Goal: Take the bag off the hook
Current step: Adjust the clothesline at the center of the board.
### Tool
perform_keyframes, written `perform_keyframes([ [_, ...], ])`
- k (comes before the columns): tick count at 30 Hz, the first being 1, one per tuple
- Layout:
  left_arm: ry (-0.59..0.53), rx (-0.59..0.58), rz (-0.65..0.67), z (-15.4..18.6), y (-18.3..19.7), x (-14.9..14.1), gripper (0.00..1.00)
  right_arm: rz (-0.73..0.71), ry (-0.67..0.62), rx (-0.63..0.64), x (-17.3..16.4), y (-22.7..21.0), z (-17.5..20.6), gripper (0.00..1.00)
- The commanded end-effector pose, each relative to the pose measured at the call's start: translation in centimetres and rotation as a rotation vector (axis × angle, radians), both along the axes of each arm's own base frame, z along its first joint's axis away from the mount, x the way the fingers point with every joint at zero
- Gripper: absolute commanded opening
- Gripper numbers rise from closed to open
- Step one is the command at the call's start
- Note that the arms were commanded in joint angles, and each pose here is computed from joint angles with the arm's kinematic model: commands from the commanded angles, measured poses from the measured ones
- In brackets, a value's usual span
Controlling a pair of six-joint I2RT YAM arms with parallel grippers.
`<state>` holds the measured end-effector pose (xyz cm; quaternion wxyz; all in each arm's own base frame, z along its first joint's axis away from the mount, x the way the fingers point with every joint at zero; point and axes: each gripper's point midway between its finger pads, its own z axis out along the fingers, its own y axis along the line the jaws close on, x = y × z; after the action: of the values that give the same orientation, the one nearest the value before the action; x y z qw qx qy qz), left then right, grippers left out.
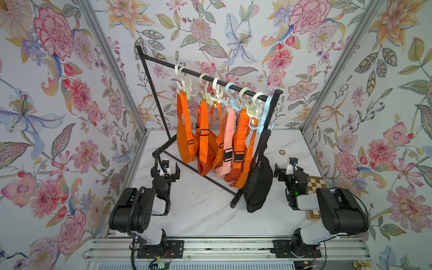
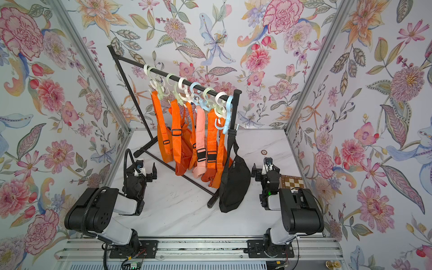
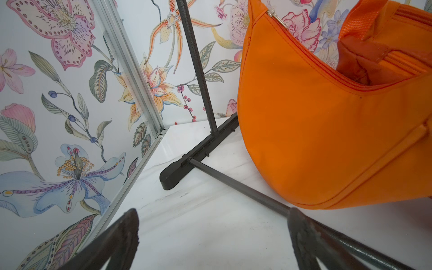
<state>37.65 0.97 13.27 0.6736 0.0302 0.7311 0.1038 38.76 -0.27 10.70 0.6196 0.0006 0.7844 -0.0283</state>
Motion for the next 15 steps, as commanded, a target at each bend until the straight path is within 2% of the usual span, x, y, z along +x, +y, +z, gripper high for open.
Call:
perform_keyframes([
  [1, -0.022, -0.003, 0.008, 0.61, 0.23, -0.13, 0.99, -0.008, 0.001, -0.002, -0.15, -0.04, -0.07, 0.99],
  [15, -0.017, -0.006, -0.001, 0.99, 0.22, 0.17, 0.99, -0.02, -0.019, -0.003, -0.35, -0.17, 0.46, 0.99],
])
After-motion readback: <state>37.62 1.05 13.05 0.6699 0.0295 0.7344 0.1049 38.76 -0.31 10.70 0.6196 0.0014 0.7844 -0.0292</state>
